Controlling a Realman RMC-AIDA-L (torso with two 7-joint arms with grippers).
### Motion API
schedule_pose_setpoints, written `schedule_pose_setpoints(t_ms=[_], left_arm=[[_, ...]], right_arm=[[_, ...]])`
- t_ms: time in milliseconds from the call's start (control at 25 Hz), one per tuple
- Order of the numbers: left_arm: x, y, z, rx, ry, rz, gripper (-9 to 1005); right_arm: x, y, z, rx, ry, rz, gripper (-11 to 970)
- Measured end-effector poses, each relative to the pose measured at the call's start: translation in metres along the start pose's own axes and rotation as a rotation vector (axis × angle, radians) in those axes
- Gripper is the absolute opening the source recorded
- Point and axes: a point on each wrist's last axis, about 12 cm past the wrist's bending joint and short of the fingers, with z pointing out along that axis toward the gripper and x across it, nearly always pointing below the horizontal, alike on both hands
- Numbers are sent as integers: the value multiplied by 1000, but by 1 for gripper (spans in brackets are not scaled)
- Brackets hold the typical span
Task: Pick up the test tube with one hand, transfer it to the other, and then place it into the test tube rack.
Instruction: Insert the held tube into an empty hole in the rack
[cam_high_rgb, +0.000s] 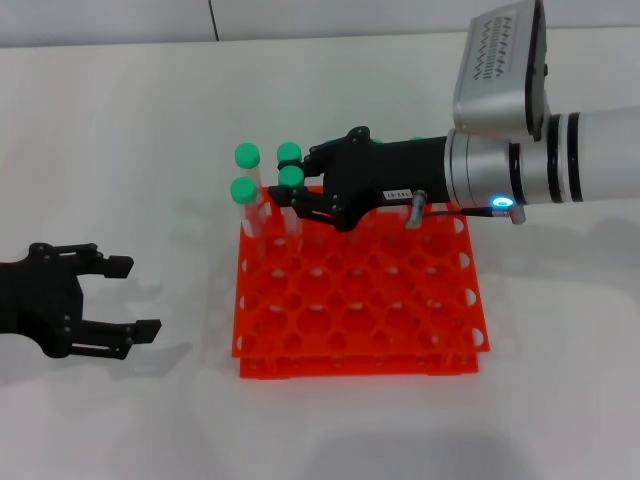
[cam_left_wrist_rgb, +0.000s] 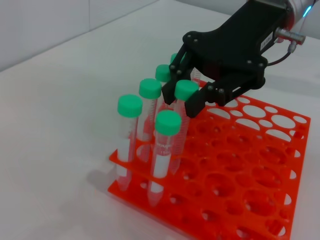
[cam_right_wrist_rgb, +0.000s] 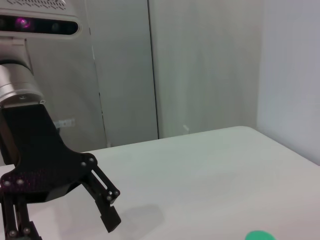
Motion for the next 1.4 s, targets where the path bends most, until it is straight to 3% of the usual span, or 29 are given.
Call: schedule_pose_setpoints(t_ms=[1400], left_arm=[[0, 1, 2, 2, 4, 6, 883]], right_arm=[[-1, 0, 4, -20, 14, -6, 337]])
